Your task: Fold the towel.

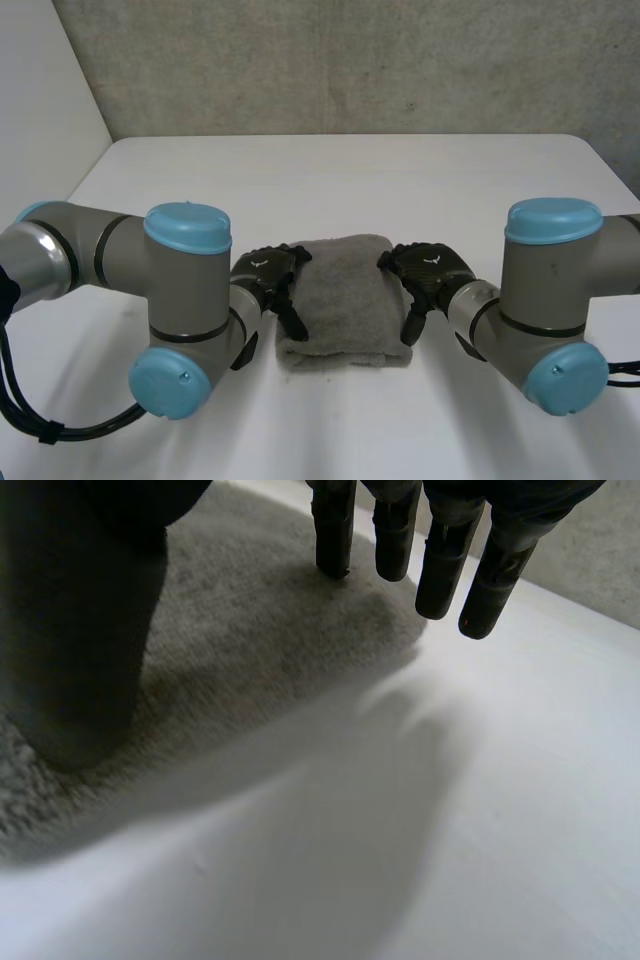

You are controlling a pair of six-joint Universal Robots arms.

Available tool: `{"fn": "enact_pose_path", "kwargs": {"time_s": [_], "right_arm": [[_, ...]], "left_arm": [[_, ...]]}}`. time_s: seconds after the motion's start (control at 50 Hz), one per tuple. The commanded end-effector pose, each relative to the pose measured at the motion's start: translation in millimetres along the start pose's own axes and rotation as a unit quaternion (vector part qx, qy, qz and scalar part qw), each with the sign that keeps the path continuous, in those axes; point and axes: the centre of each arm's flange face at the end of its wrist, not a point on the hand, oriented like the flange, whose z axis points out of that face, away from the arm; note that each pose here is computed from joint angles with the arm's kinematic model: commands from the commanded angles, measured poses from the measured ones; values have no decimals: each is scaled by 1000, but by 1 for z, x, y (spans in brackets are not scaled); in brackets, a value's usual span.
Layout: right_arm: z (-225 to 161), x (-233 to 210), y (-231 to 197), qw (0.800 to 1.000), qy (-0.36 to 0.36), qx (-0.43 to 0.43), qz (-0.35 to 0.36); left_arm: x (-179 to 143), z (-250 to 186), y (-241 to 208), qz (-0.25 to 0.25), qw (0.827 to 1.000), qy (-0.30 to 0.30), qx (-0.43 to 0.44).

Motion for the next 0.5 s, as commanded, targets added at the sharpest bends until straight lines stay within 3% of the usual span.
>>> {"fn": "enact_pose_path", "kwargs": {"time_s": [0.02,0.24,0.3,0.34,0.5], "right_arm": [[3,2,-8,1000,12,9,-17],[-53,27,-108,985,74,158,6],[-76,42,-131,975,114,189,10],[-89,55,-140,970,142,196,14],[-117,80,-157,962,185,200,16]], "left_arm": [[8,-8,-9,3,1000,13,13],[12,-53,-74,-3,995,21,95],[-3,-75,-104,-10,992,2,122],[-37,-98,-140,-11,986,-44,158],[-62,-120,-163,30,979,-90,182]]}}
